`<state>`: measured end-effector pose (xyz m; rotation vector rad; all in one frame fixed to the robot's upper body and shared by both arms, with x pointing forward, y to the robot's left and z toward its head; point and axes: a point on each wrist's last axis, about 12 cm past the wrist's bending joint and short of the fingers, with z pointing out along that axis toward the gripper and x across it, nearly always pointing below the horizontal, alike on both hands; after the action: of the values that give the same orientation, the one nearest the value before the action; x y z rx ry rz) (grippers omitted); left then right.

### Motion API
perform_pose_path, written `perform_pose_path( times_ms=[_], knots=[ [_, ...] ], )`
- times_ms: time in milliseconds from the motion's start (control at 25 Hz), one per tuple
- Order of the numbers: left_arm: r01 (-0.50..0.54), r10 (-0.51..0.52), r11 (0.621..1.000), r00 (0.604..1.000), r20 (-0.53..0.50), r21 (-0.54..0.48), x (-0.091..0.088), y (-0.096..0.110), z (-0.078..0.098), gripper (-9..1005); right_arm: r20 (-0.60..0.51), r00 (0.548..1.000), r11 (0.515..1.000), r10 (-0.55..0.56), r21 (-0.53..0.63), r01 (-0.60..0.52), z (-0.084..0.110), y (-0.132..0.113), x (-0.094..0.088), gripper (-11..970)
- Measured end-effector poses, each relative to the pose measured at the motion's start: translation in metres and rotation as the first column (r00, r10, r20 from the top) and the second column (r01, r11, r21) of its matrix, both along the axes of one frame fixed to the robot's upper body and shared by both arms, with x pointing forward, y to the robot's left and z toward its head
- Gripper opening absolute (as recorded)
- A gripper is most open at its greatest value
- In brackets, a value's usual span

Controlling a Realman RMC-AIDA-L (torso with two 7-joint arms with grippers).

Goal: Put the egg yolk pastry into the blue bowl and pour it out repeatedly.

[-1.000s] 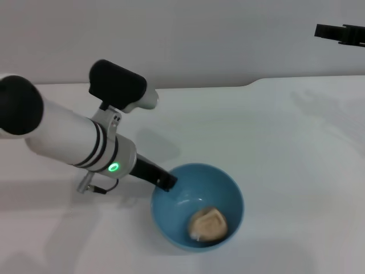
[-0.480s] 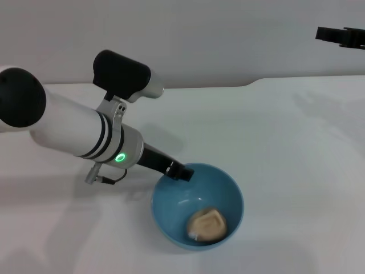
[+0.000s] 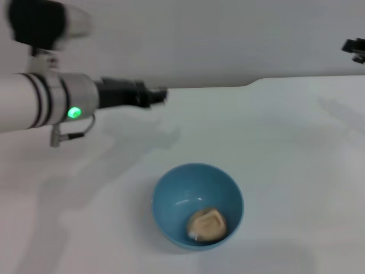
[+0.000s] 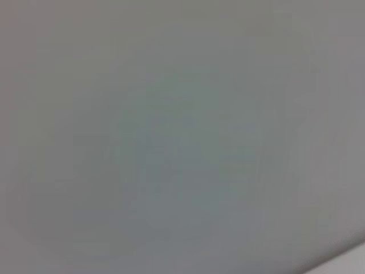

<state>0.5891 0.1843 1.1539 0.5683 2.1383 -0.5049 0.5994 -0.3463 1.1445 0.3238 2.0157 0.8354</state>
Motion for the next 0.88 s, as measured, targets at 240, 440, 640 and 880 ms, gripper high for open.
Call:
perform_pose_path(
  times_ms=[240, 440, 640, 880],
  knots=[
    [-0.228, 0.269, 0.958, 0.924, 0.271, -0.173, -0.015, 0.041, 0.005, 526, -0.036, 0.996, 0.995, -0.08, 0.06, 0.082, -0.021, -0.026, -0.019, 369],
    [-0.404, 0.449, 0.893, 0.785, 0.427, -0.198, -0.031, 0.055, -0.01, 526, -0.055, 0.992, 0.993, -0.112, 0.027, 0.114, -0.041, -0.034, -0.029, 369],
    [-0.5, 0.469, 0.851, 0.588, 0.659, -0.16, -0.062, 0.05, -0.033, 525, -0.065, 0.979, 0.974, -0.193, -0.132, 0.184, -0.062, -0.046, -0.033, 368],
    [-0.382, 0.263, 0.919, 0.416, 0.87, -0.095, -0.099, 0.034, -0.068, 524, -0.043, 0.973, 0.909, -0.225, -0.368, 0.194, -0.067, -0.043, -0.021, 368]
  ],
)
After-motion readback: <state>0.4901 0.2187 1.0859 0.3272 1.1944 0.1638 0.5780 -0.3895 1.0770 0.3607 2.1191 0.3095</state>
